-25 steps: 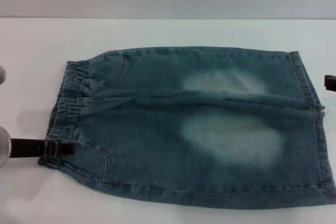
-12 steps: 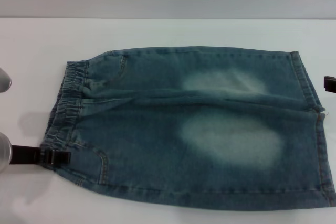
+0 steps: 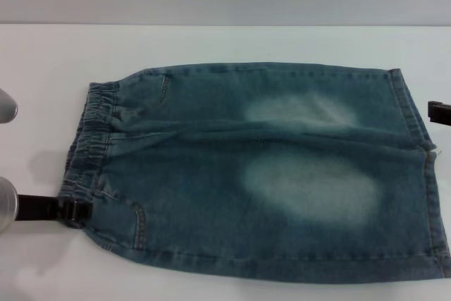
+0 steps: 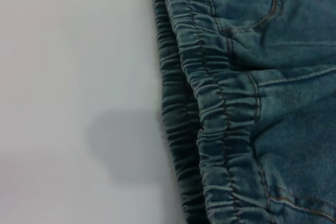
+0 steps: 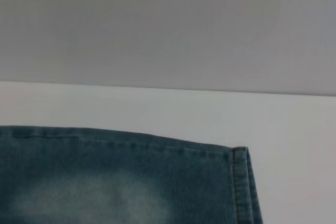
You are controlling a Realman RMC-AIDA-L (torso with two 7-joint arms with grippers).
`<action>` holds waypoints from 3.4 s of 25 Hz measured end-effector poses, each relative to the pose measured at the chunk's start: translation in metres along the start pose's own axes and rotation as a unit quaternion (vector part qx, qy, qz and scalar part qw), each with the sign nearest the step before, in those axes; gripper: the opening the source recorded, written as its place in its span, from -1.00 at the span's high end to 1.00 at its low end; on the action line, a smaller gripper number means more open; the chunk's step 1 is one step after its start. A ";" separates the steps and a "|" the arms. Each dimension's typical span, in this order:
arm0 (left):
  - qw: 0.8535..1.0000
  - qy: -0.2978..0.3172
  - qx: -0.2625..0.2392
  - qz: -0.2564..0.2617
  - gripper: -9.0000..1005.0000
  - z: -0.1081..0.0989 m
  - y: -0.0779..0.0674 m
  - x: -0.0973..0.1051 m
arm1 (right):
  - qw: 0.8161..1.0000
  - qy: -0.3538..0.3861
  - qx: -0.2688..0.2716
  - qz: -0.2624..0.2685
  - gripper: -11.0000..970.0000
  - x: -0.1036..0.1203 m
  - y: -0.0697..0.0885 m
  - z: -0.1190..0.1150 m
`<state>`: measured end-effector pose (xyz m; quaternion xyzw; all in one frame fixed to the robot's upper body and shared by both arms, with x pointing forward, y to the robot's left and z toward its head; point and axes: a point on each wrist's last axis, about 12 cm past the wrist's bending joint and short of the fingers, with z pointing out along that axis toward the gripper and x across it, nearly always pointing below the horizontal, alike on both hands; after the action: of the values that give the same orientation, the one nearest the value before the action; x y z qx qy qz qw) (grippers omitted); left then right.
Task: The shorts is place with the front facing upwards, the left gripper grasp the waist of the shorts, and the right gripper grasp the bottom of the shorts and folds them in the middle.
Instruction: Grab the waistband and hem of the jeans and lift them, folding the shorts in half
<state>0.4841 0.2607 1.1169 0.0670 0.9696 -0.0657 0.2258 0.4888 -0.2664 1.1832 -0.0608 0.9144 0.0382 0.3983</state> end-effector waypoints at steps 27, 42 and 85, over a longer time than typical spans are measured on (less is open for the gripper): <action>1.000 -0.018 0.003 0.010 0.57 -0.010 -0.005 -0.007 | 0.995 0.100 -0.014 0.006 -0.50 0.032 0.010 0.000; 1.000 -0.023 0.002 0.011 0.93 -0.011 -0.004 -0.010 | 0.990 0.141 -0.009 0.016 -0.50 0.049 0.009 0.004; 1.000 -0.013 0.002 0.018 0.93 -0.006 -0.004 -0.010 | 0.978 0.207 -0.006 0.004 -0.50 0.080 0.030 0.016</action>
<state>0.4900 0.2567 1.1276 0.0841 0.9653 -0.0639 0.2390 0.4421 -0.2410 1.1142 -0.0658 0.9772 0.0315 0.1995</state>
